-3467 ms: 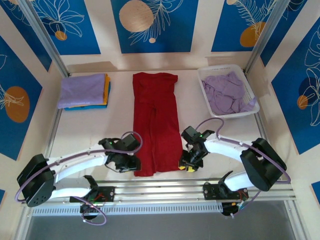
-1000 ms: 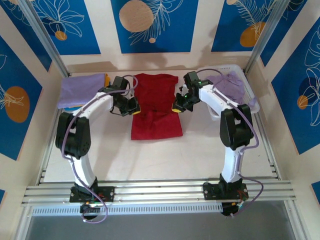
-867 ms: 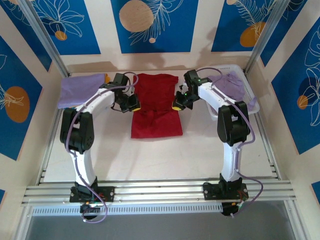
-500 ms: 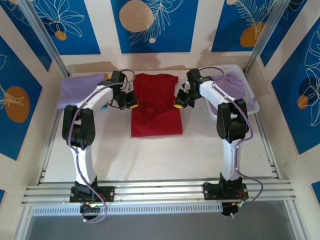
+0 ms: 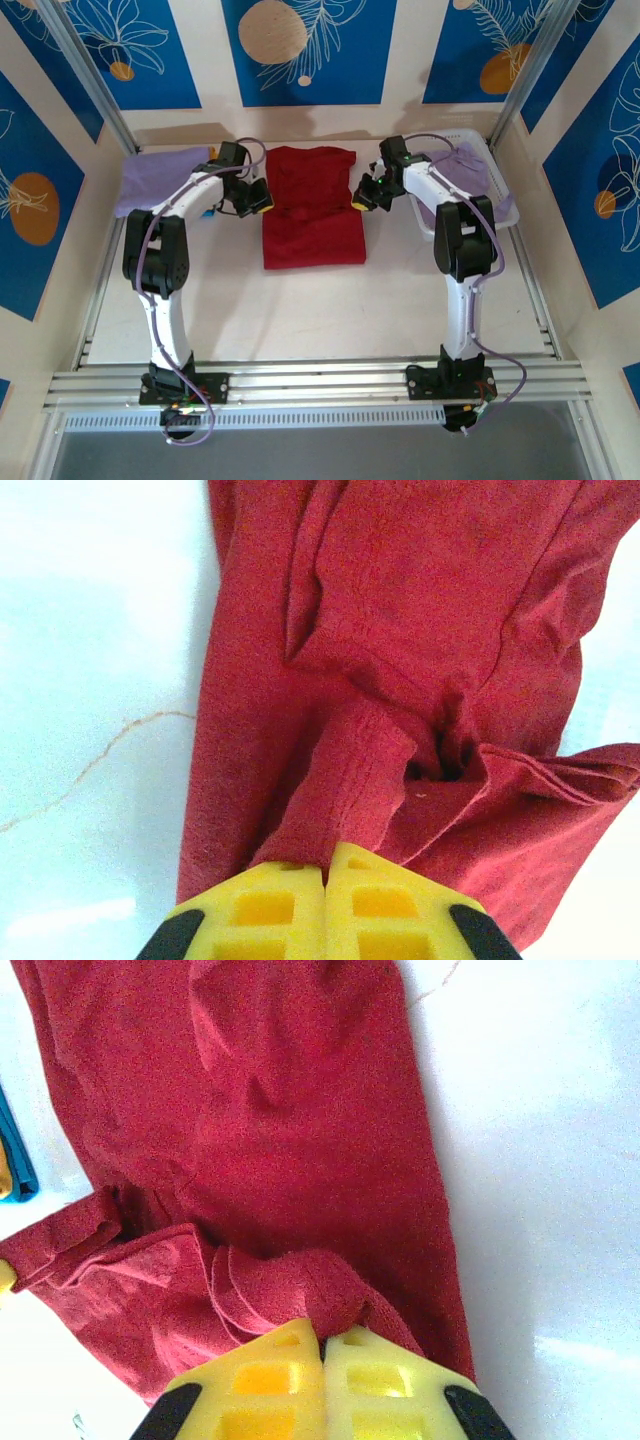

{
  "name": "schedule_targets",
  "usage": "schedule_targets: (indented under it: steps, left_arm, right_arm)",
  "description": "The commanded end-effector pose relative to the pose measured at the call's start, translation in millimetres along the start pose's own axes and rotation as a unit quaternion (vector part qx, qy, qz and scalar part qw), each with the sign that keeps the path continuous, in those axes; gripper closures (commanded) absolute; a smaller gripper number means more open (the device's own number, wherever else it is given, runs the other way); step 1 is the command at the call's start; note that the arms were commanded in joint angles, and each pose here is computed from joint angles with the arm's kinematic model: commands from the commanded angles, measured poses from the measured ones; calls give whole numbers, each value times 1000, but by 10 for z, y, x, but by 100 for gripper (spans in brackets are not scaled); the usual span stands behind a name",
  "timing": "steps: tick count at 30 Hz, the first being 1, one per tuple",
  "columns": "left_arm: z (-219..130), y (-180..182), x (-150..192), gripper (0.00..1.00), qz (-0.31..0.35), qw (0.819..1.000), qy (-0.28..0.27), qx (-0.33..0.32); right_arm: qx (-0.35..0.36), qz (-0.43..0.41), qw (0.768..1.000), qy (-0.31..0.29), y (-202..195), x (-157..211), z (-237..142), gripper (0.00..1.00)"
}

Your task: Fold and stack the t-shirts

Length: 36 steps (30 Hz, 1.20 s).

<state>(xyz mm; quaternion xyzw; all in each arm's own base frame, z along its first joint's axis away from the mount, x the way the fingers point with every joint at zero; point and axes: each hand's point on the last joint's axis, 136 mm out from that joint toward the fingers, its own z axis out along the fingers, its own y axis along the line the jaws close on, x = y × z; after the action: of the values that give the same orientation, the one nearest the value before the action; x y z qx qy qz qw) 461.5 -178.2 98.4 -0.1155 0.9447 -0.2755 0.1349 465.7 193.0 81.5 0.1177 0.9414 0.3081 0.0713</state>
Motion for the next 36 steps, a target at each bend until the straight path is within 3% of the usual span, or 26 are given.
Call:
schedule_targets:
  steps: [1, 8, 9, 10, 12, 17, 21, 25, 36]
  left_arm:
    - [11, 28, -194, 100, -19, 1000, -13, 14]
    - [-42, 8, -341, 100, -34, 998, -44, 28]
    - [-20, 4, -351, 100, -41, 998, -37, 35]
    - [2, 8, -359, 97, -48, 998, -30, 37]
    - [25, 27, -399, 71, -54, 997, -30, 35]
    - [-178, -44, -445, 49, -49, 996, -57, 38]
    - [-300, -113, -304, 48, -50, 996, -56, 51]
    - [-284, -175, 59, 48, -37, 997, -40, 52]
    - [273, -71, 1113, 47, -15, 999, 44, 19]
  right_arm:
    - [-19, 6, 1000, 10, 18, -80, -9, 100]
    - [-33, -7, 999, 20, 96, -113, -36, 100]
    - [-34, -8, 999, 24, 107, -110, -28, 94]
    - [-37, -10, 999, 27, 129, -110, -36, 88]
    - [-35, -17, 999, 21, 163, -137, -95, 72]
    - [-19, -33, 999, 5, 213, -60, -371, 58]
    - [-28, -34, 999, 9, 269, 174, -514, 55]
    - [-37, -33, 998, 36, 317, 542, -436, 53]
    - [-7, 2, 993, 118, -21, 1142, 173, 53]
